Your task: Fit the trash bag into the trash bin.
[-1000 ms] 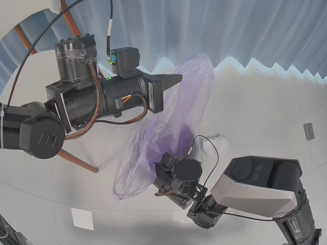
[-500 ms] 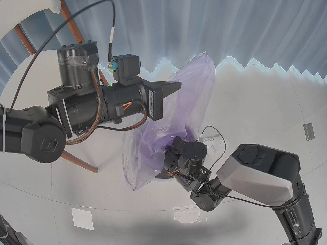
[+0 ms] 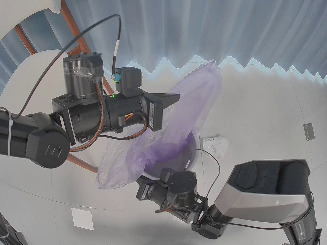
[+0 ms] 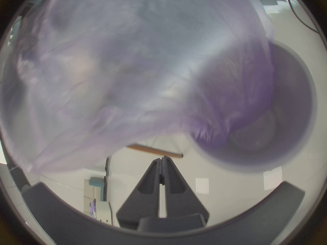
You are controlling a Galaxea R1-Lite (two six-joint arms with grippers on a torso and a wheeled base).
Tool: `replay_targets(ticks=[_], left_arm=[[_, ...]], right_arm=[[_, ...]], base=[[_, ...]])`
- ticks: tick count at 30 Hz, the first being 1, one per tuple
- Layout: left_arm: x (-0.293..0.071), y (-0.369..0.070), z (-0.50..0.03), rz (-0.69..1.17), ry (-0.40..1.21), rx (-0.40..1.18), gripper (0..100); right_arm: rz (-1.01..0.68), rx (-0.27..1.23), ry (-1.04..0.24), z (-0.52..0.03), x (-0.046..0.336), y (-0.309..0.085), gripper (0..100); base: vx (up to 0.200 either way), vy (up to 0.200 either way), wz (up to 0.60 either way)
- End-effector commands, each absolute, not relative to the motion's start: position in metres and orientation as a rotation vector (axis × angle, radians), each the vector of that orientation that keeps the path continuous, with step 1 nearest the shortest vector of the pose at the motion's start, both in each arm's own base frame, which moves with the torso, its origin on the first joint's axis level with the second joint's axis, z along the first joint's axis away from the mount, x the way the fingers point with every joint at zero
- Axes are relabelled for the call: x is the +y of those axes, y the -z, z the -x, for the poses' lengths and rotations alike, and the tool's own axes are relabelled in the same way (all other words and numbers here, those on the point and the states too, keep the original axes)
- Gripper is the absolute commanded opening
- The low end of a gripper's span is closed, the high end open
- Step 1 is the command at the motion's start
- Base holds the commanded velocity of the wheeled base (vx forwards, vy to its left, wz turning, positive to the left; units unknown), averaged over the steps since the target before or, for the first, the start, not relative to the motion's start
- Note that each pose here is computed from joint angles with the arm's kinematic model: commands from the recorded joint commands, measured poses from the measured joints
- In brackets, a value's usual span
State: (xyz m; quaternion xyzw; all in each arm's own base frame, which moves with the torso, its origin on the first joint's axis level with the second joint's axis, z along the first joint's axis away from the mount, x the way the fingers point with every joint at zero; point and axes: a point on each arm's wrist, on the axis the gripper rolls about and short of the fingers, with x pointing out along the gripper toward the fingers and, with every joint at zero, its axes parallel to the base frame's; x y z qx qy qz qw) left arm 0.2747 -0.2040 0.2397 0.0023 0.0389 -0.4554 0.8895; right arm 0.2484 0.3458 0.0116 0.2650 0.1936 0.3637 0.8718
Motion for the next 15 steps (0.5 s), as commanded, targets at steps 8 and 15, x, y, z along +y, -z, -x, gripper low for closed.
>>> replay_targets(ticks=[8, 15], left_arm=[[-0.207, -0.223, -0.284, -0.012, 0.934, 0.13, 0], [-0.205, -0.22, -0.282, -0.017, 0.911, 0.14, 0]], right_arm=[[-0.542, 0.513, -0.686, -0.177, 0.232, -0.067, 0], [-0.554, 0.505, -0.555, -0.174, 0.171, -0.078, 0]], base=[[0.0, 0.0, 0.0], [0.0, 0.0, 0.0]])
